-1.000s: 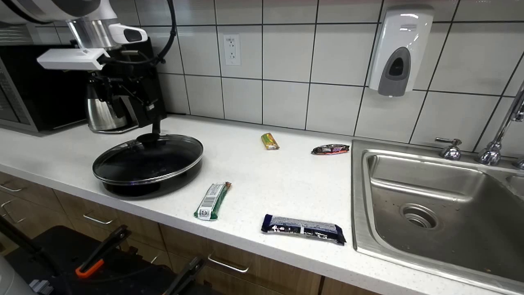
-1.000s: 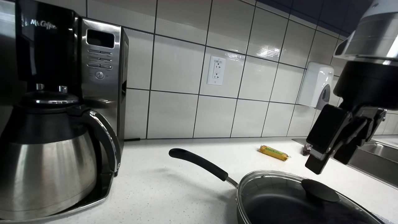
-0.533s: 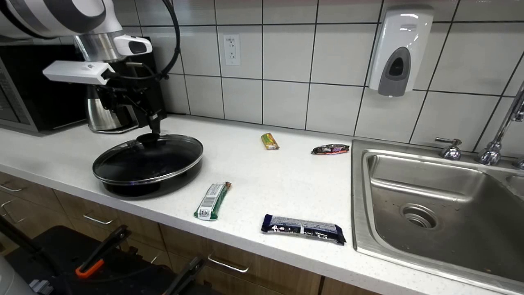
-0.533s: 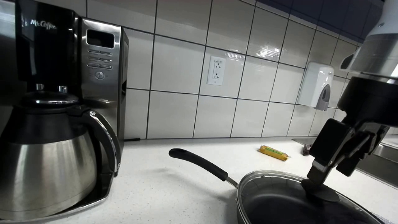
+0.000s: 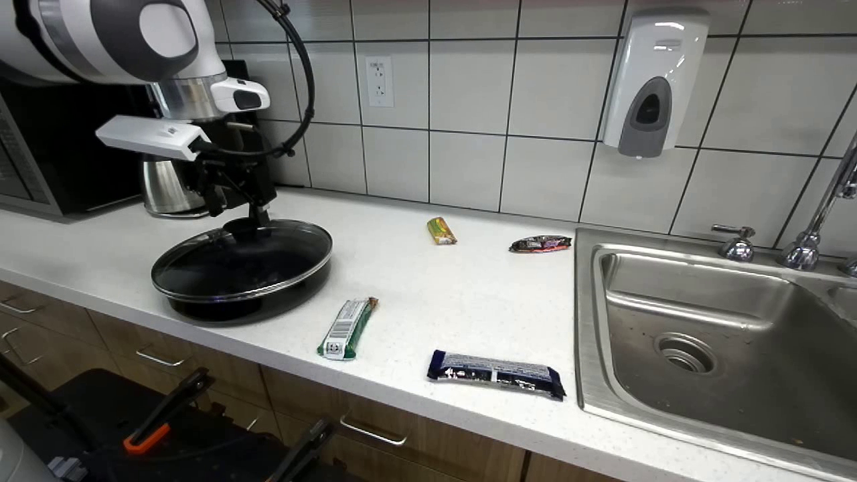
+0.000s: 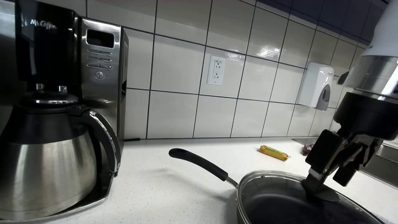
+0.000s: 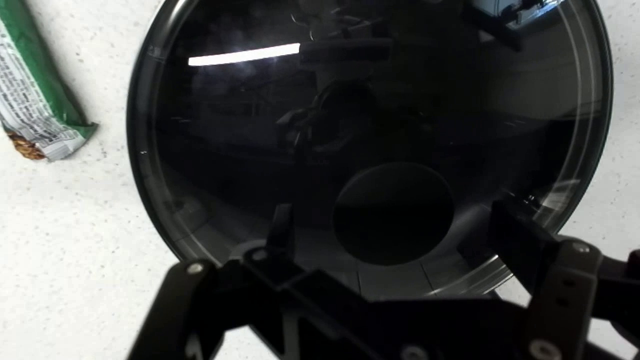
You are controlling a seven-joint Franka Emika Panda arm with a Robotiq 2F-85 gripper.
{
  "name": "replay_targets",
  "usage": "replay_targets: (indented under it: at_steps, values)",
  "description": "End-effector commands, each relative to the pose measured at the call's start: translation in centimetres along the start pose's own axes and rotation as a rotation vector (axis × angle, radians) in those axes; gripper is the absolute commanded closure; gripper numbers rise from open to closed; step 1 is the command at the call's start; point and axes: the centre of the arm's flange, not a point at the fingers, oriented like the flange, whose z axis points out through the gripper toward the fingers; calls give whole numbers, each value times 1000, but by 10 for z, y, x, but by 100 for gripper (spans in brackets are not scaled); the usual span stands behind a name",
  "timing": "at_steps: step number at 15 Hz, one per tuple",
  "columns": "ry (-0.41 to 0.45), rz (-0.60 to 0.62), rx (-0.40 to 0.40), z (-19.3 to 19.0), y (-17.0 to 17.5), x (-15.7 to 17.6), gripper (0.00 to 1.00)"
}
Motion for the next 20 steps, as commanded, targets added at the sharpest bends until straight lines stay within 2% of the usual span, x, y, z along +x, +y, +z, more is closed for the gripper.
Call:
replay_targets:
  at_steps: [1, 6, 11, 20]
  values:
    - [-8, -18, 36, 16, 4, 6, 0]
    - [-29, -30, 40, 24, 4, 5, 0]
    - [3, -57, 34, 4, 3, 3, 0]
    - [-16, -83, 34, 14, 1, 13, 0]
